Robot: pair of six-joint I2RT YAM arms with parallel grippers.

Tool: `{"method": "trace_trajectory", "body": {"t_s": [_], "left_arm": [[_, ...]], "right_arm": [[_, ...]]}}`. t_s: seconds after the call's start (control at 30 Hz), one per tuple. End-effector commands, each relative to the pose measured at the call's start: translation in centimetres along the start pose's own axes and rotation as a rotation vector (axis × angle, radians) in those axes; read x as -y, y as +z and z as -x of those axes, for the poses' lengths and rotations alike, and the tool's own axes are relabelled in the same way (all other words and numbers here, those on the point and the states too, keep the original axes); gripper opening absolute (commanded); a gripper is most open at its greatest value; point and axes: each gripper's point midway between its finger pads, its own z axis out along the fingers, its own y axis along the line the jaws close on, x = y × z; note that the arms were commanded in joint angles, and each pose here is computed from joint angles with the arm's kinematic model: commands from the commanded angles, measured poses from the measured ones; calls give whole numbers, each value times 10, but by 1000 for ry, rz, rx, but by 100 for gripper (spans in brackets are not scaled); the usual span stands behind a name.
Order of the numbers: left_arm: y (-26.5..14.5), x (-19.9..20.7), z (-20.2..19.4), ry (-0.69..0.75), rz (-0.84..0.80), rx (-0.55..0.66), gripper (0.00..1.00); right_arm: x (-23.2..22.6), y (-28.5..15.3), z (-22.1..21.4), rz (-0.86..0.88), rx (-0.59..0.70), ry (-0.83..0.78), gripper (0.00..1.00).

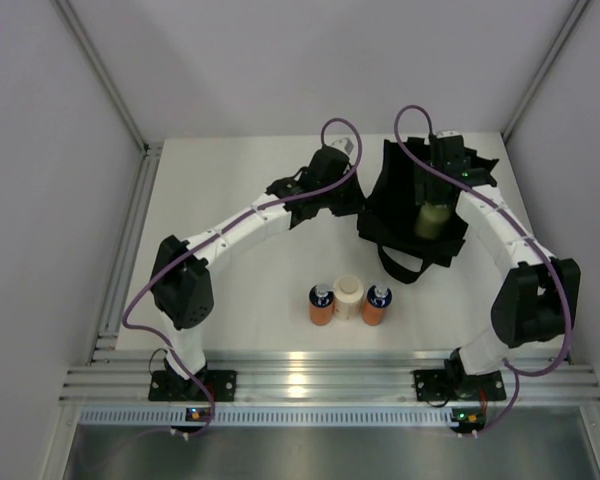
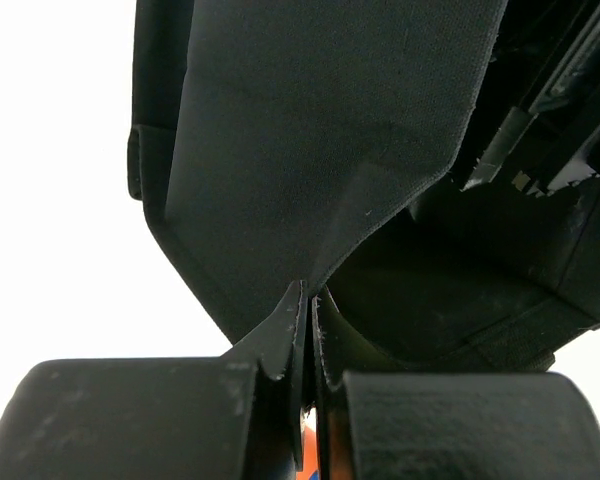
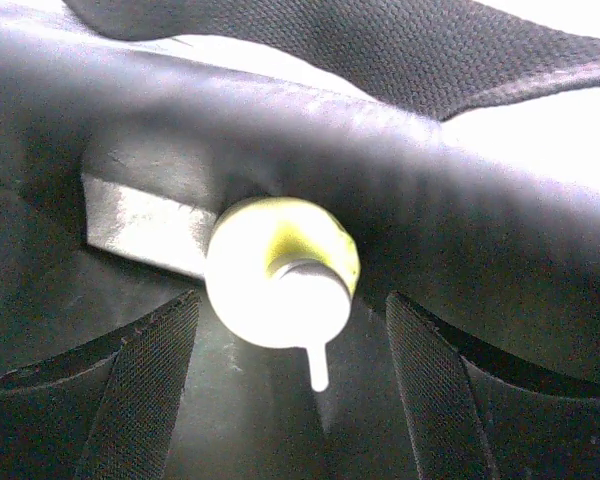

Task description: Take the personal care products out of the canvas bag

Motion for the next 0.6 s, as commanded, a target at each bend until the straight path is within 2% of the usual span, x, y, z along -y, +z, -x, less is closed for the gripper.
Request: {"method": "trace_trajectory", "body": {"t_s": [0.0,0.3,0.4,0.43,0.57], "left_arm": [[-3,1,-3,-10,15,-11,0],[-9,3,5,-2,23,25,0],[-10,3,5,-2,24,26,0],[-10,4,5,-2,21,25,0],[-11,4,5,-5,17,24,0]], "right_arm": [[11,14,2,9,-24,23,73],[3,27,-12,110,-67,65,64],[3,31,-16,122,-77,77,55],[1,31,-17,126,-80,78,47],[-3,32,-24,148,-96,71,37]]}}
